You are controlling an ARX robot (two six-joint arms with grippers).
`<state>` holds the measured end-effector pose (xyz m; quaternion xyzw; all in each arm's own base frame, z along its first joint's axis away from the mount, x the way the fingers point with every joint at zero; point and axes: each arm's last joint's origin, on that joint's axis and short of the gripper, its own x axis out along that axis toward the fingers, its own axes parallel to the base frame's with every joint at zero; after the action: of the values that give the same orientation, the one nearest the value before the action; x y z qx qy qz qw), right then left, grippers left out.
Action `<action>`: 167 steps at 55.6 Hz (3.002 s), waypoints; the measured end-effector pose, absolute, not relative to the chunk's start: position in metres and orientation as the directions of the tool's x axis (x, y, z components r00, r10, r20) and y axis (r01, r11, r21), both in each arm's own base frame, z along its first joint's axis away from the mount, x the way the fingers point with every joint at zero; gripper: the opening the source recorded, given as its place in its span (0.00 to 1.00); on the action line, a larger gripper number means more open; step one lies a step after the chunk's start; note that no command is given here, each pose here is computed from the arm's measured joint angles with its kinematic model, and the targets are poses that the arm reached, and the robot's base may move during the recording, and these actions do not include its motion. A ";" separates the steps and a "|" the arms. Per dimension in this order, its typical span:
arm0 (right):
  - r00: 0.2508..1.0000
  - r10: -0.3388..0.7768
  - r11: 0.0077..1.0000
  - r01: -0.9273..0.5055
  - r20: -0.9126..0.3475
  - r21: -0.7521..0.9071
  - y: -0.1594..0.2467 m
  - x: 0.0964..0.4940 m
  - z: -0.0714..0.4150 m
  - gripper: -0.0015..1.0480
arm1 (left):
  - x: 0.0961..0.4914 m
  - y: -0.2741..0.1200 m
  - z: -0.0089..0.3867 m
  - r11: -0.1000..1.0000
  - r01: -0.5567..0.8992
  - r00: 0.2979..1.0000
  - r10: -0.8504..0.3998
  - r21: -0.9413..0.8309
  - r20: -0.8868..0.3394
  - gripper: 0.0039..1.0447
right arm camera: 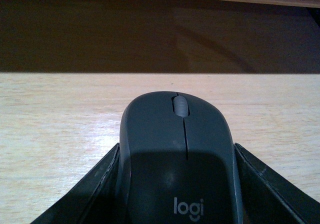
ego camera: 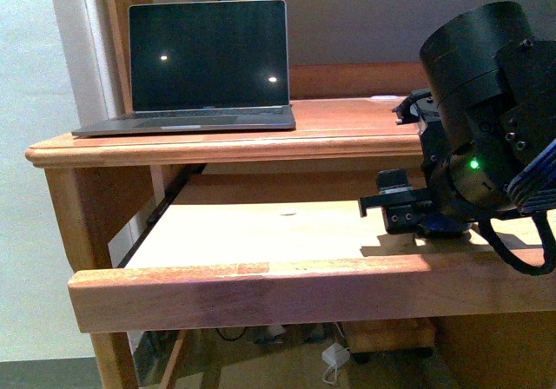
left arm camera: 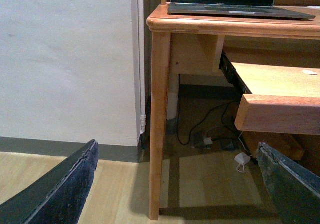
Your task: Place mouse
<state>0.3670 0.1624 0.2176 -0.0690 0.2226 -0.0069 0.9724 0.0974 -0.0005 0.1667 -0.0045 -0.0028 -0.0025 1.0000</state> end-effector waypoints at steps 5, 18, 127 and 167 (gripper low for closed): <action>0.904 -0.027 0.993 -0.024 -0.426 -0.113 0.157 0.367 0.217 0.54 | 0.097 0.000 0.167 1.000 0.005 1.000 -0.005 -0.009 0.006 0.93; 0.912 0.051 0.996 -0.079 -0.408 -0.052 0.137 0.343 0.229 0.54 | 0.097 0.000 0.167 1.000 0.005 1.000 -0.005 -0.009 0.006 0.93; 0.995 0.089 0.993 -0.085 -0.054 0.083 0.212 0.452 0.322 0.93 | 0.097 0.000 0.167 1.000 0.005 1.000 -0.005 -0.009 0.006 0.93; 0.813 0.571 0.820 -0.557 -0.114 0.129 0.016 0.235 0.197 0.93 | 0.097 0.000 0.167 1.000 0.005 1.000 -0.005 -0.009 0.006 0.93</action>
<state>0.2352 0.0156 0.1971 0.0447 0.0739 0.2965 0.9511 0.0974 -0.0005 0.1667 -0.0045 -0.0028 -0.0025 1.0000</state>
